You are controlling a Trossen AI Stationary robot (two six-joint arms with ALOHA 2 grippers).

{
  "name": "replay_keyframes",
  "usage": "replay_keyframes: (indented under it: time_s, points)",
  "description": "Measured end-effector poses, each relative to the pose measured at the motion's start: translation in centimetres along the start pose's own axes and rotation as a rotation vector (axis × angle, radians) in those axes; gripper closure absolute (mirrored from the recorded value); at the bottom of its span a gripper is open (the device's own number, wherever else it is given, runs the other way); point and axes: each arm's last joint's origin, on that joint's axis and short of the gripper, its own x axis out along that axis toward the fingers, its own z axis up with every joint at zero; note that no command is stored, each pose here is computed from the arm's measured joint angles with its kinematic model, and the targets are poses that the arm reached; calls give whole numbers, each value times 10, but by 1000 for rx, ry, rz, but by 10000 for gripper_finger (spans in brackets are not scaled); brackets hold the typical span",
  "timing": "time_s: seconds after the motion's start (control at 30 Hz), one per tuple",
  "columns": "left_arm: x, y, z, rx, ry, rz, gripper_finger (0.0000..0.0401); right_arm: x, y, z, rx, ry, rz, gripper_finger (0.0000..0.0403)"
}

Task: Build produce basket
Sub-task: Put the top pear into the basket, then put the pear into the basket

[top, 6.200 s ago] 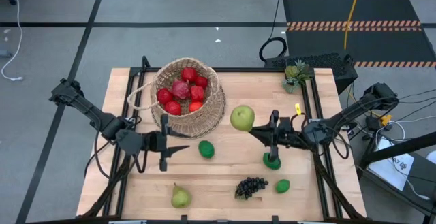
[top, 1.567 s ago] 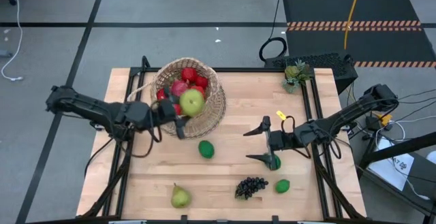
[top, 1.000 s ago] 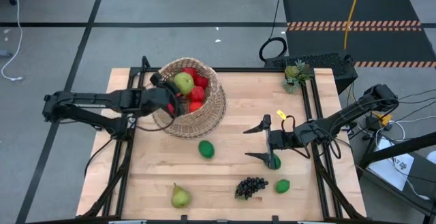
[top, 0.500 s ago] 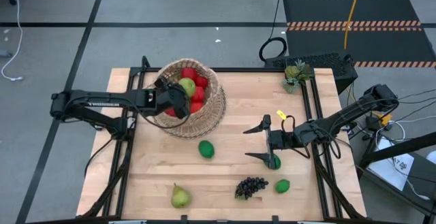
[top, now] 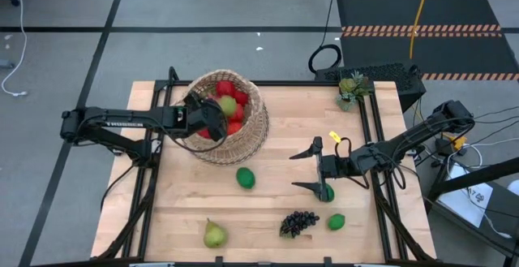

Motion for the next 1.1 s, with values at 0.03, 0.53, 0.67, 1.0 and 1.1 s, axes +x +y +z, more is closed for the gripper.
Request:
replay_keyframes:
  time_s: [0.03,0.53,0.67,1.0,1.1]
  points:
    - [0,0,0,-5,0,1,124,0,0,0,0,0,0,60]
    - [-17,10,8,-71,-113,-22,130,0,0,0,-11,0,0,60]
    - [-41,20,16,-119,-199,-57,150,0,0,0,-15,1,0,60]
    - [-102,17,17,-189,-354,-351,196,0,0,0,13,1,0,60]
    - [-116,2,12,-149,-377,-442,206,0,0,0,37,1,0,60]
